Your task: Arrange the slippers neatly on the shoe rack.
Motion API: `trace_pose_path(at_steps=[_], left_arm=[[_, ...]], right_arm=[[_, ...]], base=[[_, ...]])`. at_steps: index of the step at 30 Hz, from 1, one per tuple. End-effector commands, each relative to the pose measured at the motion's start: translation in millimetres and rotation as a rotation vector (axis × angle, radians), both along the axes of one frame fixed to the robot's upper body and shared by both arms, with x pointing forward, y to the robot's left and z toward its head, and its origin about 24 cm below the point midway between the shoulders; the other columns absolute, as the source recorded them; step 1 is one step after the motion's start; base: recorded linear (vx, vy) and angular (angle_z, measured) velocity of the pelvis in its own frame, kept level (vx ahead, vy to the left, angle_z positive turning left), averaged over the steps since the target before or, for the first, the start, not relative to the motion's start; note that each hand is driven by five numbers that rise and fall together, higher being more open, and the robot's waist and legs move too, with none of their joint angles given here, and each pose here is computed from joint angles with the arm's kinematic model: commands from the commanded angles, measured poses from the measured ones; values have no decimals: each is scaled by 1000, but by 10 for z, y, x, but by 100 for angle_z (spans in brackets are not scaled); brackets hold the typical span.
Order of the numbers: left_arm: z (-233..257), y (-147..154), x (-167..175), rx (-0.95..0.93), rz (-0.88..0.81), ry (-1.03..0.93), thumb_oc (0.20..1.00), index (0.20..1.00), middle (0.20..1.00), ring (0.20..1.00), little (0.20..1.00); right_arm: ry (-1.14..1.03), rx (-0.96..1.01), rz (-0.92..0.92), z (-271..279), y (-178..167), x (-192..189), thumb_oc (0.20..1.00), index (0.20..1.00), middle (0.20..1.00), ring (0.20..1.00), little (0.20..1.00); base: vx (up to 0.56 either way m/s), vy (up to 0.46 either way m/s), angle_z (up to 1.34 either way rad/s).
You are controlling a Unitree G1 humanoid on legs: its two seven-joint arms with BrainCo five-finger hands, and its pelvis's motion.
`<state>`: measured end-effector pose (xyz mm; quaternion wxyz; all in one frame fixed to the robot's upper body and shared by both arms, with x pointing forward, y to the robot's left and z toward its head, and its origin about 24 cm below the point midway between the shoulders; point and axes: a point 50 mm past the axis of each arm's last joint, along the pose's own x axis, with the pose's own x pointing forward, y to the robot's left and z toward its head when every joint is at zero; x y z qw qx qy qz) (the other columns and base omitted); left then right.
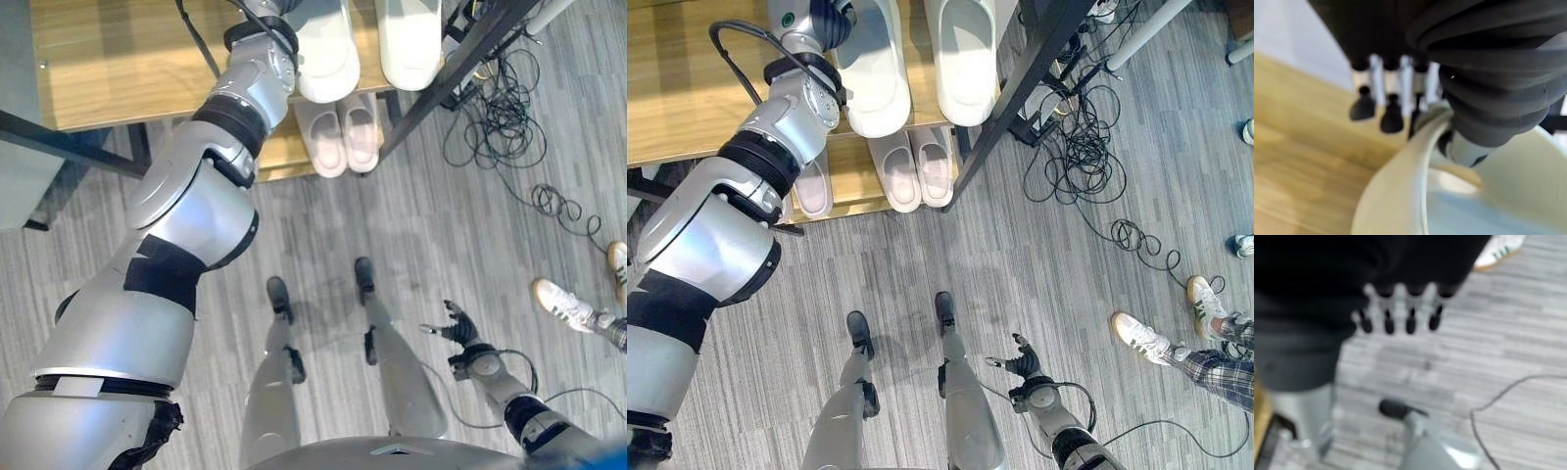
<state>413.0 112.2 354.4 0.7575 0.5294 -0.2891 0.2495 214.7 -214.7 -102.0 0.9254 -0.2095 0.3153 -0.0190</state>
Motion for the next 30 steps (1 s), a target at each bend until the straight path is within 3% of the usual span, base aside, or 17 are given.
trace_pose_path(at_steps=[1, 5, 6, 8, 9, 13, 24, 30], left_arm=[[782, 70, -276, -56, 32, -189, 200, 200, 200, 200, 200], [784, 58, -278, -63, 25, -191, 200, 200, 200, 200, 200], [787, 46, -281, -72, 16, -194, 460, 460, 460, 460, 460], [792, 30, -285, -75, 8, -198, 853, 853, 853, 853, 853], [801, 21, -291, -77, 4, -203, 1000, 1000, 1000, 1000, 1000], [837, 38, -309, -86, 0, -214, 1000, 1000, 1000, 1000, 1000], [808, -186, -334, -348, -265, -229, 1000, 1000, 1000, 1000, 1000], [831, -101, -347, -305, -241, -253, 1000, 1000, 1000, 1000, 1000]], right_arm=[[-91, -55, -22, 210, -172, 261, 1000, 1000, 1000, 1000, 1000], [-90, -56, -17, 206, -173, 253, 1000, 1000, 1000, 1000, 1000], [-88, -59, -18, 203, -178, 250, 1000, 1000, 1000, 1000, 1000], [-85, -62, -17, 199, -184, 244, 1000, 1000, 1000, 1000, 1000], [-84, -62, -16, 198, -183, 246, 1000, 1000, 1000, 1000, 1000], [-75, -68, -7, 182, -186, 226, 1000, 1000, 1000, 1000, 1000], [-53, -54, -34, 140, -170, 194, 1000, 1000, 1000, 1000, 1000], [-48, -57, -41, 137, -192, 182, 1000, 1000, 1000, 1000, 1000]], base=[[0, 0, 0], [0, 0, 0], [0, 0, 0], [0, 0, 0], [0, 0, 0], [-1, 3, -1], [0, 0, 0], [0, 0, 0]])
